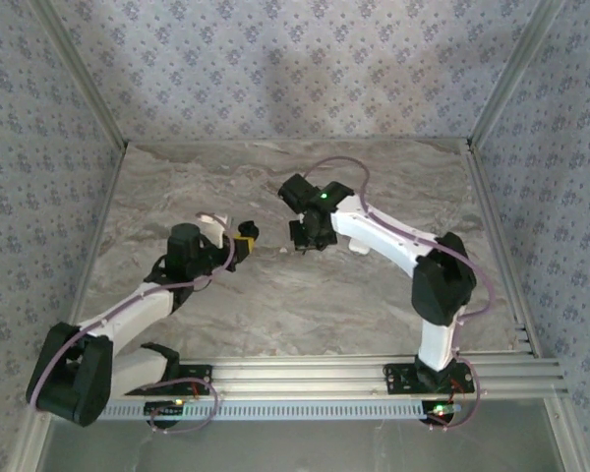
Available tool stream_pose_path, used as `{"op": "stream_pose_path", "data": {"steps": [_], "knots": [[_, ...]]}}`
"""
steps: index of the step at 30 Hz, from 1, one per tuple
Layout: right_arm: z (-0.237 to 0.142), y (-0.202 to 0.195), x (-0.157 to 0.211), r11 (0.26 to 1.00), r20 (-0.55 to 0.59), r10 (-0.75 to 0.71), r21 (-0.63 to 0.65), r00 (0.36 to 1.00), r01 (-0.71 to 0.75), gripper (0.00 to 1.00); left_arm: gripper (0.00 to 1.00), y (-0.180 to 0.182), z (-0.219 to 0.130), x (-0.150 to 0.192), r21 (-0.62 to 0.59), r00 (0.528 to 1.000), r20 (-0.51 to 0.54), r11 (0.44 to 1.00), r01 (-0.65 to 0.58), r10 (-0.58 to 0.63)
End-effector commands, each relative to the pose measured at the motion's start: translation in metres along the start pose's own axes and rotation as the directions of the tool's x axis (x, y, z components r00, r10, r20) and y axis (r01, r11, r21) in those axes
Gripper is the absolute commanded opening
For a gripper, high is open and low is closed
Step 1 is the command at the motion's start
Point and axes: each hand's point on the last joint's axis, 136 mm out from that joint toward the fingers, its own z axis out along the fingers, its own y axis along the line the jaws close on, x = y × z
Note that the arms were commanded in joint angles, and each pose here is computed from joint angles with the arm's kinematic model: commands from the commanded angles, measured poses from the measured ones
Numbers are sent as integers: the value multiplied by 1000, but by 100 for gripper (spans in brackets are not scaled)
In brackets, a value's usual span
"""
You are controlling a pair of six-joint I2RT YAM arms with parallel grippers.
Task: Insert wireless bluetooth earbuds into charging case
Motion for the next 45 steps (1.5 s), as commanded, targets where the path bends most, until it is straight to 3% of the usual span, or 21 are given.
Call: {"op": "stream_pose_path", "data": {"steps": [1,6,13,19,45], "knots": [[-30,-7,-21,997,160,-65,44,985,59,17,15,-31,8,-31,106,979,125,979,-175,162],[-59,6,-37,983,337,-170,-6,926,183,17,15,-61,24,-31,240,959,139,931,-276,248],[-83,31,-46,949,487,-252,-47,836,313,18,14,-84,36,-31,325,941,167,885,-334,294],[-82,48,-47,922,516,-301,-59,802,384,18,14,-96,40,-31,359,931,176,860,-363,320],[-63,62,-26,872,485,-413,-33,771,488,17,14,-103,30,-59,342,931,251,875,-341,265]]}}
